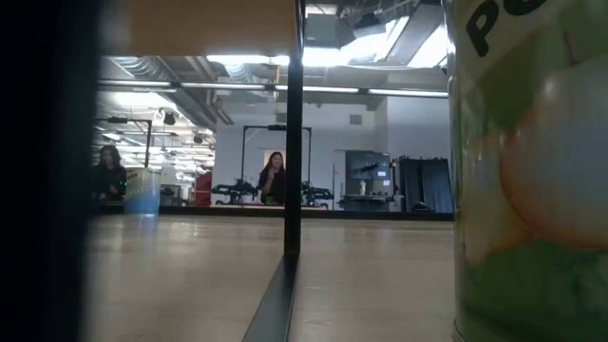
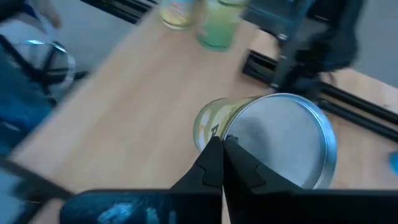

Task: Pick and place cans onto a shelf
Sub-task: Put the canned peaches on the shelf

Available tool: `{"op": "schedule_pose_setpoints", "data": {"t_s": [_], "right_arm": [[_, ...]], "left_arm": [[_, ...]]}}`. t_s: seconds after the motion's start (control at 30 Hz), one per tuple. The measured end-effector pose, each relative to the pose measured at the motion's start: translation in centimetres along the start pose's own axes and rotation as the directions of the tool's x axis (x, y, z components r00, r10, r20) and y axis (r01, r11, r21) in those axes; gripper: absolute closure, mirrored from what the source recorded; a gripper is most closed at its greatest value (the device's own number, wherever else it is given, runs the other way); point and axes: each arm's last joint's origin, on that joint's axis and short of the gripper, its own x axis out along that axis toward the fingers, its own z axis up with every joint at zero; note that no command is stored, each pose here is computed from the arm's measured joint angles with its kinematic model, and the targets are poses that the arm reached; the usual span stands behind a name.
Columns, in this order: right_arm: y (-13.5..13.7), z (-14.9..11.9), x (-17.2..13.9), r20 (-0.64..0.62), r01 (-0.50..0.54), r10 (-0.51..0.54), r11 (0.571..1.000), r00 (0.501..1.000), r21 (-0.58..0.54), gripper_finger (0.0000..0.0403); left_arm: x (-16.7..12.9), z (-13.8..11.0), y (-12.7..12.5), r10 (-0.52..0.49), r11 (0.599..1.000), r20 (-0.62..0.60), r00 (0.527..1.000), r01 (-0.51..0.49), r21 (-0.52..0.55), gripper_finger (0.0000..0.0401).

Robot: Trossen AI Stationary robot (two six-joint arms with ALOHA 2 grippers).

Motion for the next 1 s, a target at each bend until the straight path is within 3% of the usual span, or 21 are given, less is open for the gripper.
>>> {"op": "schedule_pose_setpoints", "data": {"t_s": [0.3,0.7,1.0], "right_arm": [[2.6,0.0,-0.2,-0.024,-0.107,0.109,0.992,0.994,0.066,0.0403],[3.0,-1.3,0.8,-0.143,-0.1,0.122,0.984,0.982,0.149,0.0403],[3.5,-2.0,2.2,-0.181,-0.181,0.213,0.967,0.96,0.18,0.0403]], "left_arm": [[0.2,0.1,-0.5,-0.02,0.999,-0.009,1.0,0.02,0.049,0.0348],[0.3,0.1,-0.8,-0.03,0.997,-0.013,0.999,0.031,0.066,0.0348],[0.3,0.1,-0.8,-0.03,0.997,-0.013,0.999,0.031,0.065,0.0348]]}}
